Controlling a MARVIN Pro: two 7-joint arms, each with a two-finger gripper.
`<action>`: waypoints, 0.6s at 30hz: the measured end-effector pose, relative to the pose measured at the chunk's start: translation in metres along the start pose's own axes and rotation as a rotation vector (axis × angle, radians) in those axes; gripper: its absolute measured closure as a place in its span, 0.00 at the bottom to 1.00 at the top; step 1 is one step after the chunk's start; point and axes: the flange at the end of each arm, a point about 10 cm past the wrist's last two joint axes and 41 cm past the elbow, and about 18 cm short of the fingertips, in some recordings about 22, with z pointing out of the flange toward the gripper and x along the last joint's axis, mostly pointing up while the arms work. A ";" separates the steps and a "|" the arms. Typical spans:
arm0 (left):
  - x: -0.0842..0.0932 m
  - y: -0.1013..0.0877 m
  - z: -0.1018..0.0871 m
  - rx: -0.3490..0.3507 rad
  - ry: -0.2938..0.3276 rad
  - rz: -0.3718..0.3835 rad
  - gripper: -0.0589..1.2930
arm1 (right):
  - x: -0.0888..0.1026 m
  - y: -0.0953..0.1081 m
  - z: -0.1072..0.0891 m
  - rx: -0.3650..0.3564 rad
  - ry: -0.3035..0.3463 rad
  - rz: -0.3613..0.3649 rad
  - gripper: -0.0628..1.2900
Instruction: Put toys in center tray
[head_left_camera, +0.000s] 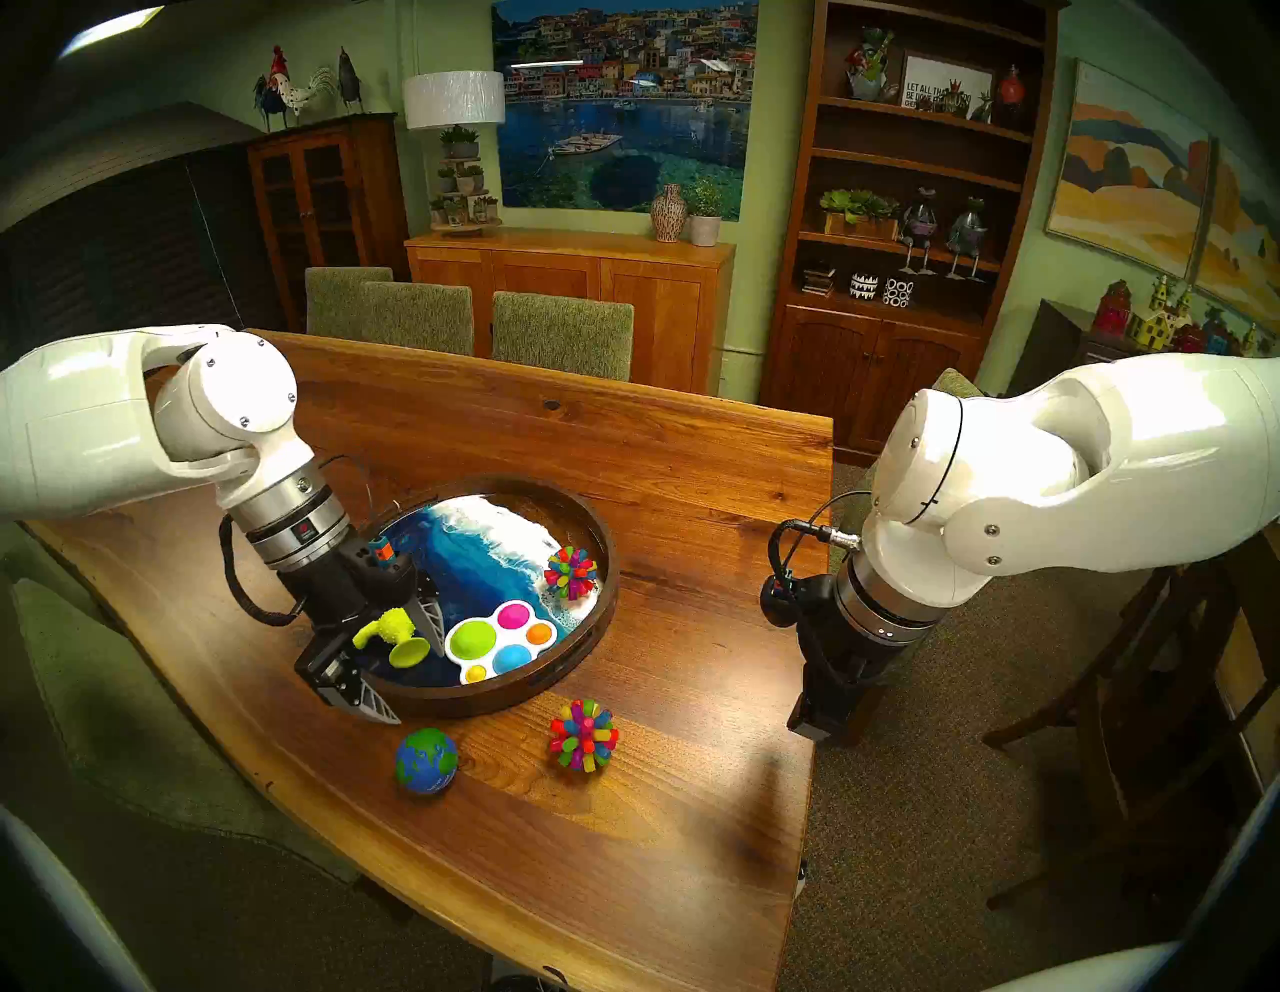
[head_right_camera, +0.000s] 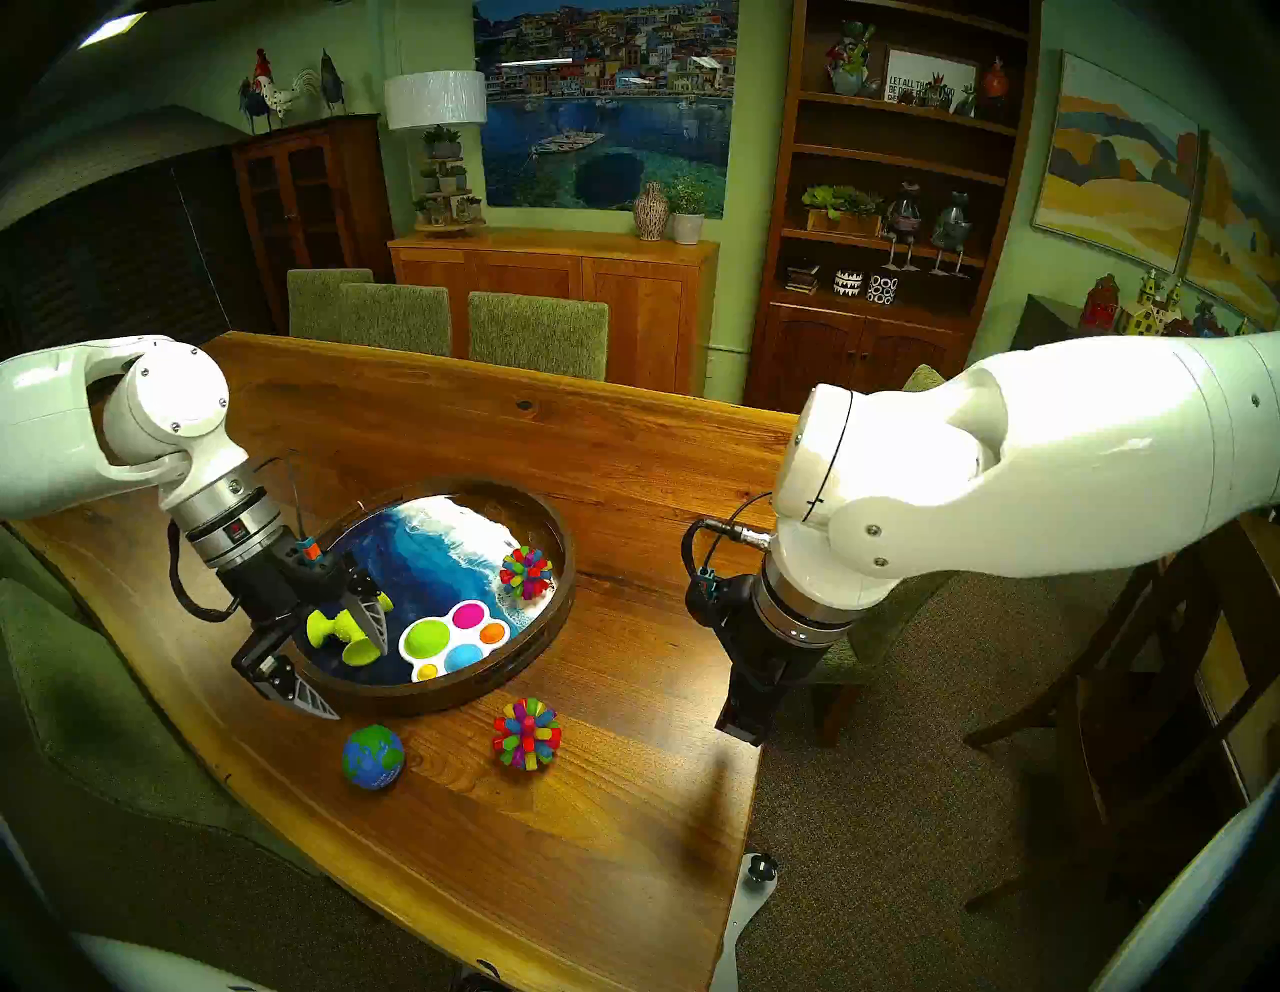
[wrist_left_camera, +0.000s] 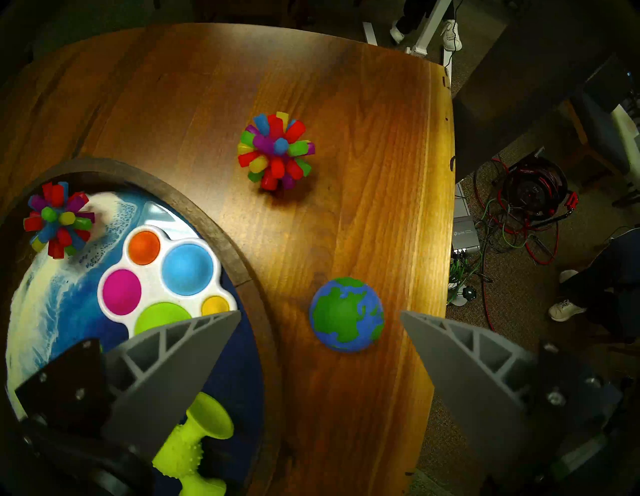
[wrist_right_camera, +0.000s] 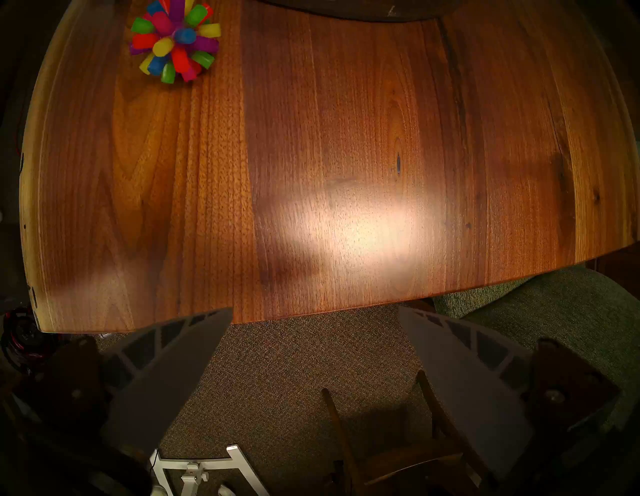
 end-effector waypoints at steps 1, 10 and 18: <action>0.000 0.003 0.000 0.003 -0.005 -0.004 0.02 | 0.000 0.000 0.000 0.000 0.000 0.000 0.03; -0.013 0.029 0.011 0.057 -0.061 -0.094 0.02 | 0.000 0.000 0.000 0.000 0.000 0.000 0.03; -0.017 0.035 0.022 0.135 -0.075 -0.142 0.02 | 0.000 0.000 0.000 0.000 0.001 0.001 0.03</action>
